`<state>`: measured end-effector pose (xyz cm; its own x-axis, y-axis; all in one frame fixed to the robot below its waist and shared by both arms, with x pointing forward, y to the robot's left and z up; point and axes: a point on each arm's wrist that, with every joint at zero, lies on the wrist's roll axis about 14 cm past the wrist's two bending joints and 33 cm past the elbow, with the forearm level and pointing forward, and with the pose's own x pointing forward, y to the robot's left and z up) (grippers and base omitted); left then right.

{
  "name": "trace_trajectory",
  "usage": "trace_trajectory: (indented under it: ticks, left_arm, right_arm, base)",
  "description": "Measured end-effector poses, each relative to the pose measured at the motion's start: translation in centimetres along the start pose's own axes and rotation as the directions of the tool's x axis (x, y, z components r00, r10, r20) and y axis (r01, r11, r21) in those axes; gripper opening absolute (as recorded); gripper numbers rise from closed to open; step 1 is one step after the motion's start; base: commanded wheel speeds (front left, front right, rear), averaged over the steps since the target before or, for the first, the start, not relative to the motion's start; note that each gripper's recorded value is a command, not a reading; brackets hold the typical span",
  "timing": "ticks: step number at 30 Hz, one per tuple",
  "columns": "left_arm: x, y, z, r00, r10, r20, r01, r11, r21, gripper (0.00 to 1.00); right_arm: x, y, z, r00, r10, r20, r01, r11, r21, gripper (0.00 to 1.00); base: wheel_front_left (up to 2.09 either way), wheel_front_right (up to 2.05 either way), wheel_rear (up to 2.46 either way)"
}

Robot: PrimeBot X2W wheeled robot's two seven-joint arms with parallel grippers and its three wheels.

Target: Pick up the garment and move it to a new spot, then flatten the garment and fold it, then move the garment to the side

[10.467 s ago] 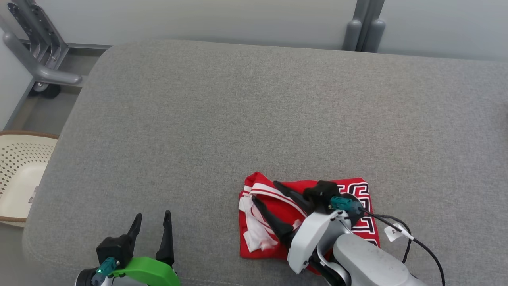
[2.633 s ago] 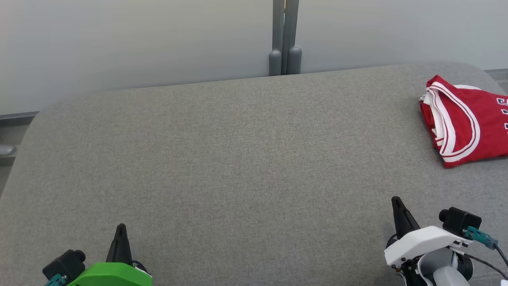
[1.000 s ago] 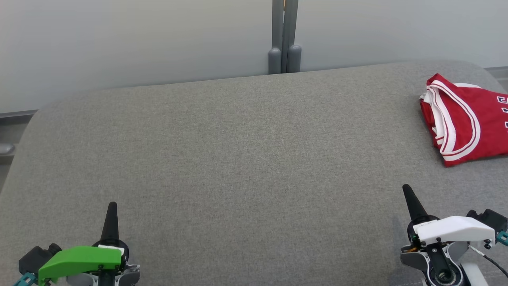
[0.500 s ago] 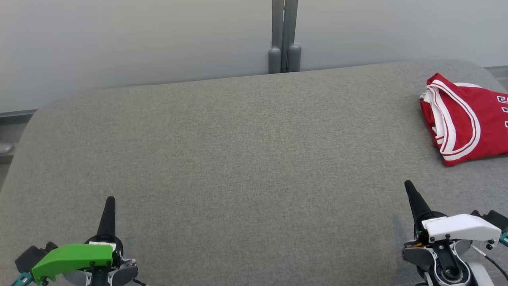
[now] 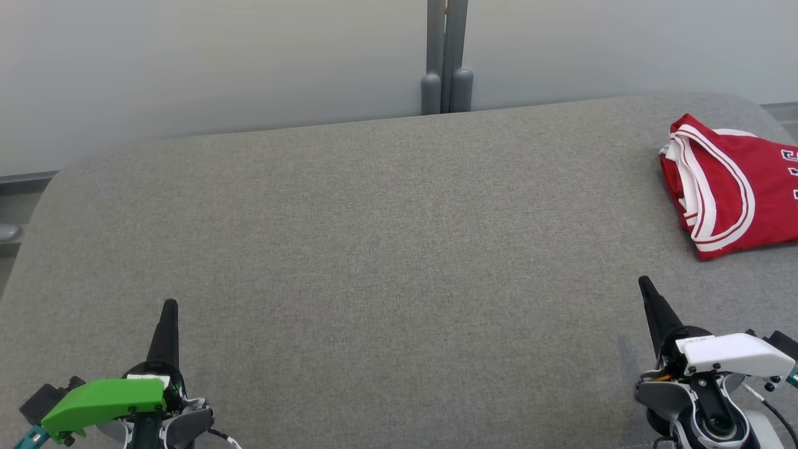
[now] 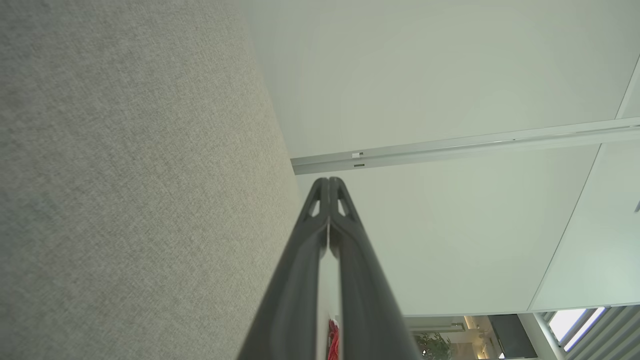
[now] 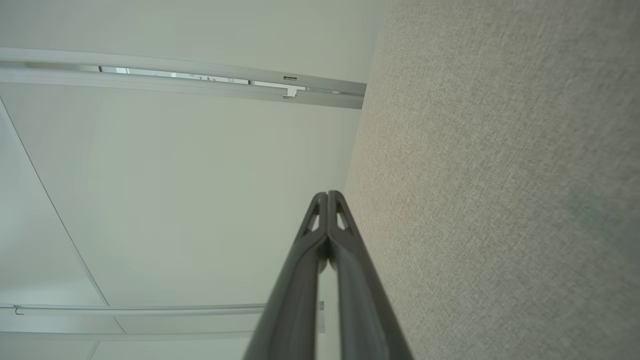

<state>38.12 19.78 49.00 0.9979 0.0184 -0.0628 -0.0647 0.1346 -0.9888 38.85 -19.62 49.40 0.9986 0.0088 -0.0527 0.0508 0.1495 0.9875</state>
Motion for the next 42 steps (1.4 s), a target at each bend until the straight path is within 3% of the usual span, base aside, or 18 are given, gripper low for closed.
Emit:
trace_trajectory:
  ticks: [21, 42]
  left_arm:
    - [0.4, -1.3, 0.3, 0.999, -0.051, -0.002, 0.05, 0.989, -0.142, 0.0]
    - [0.4, -1.3, 0.3, 0.999, -0.051, -0.001, 0.051, 0.988, -0.144, 0.0]
  right_arm:
    - [0.1, 1.0, 0.4, 0.999, 0.043, 0.001, -0.043, 0.987, 0.152, 0.0]
    - [0.1, 1.0, 0.4, 0.999, 0.044, 0.001, -0.043, 0.987, 0.153, 0.0]
  base:
    - [0.0, 0.0, 0.0]
    - [0.0, 0.0, 0.0]
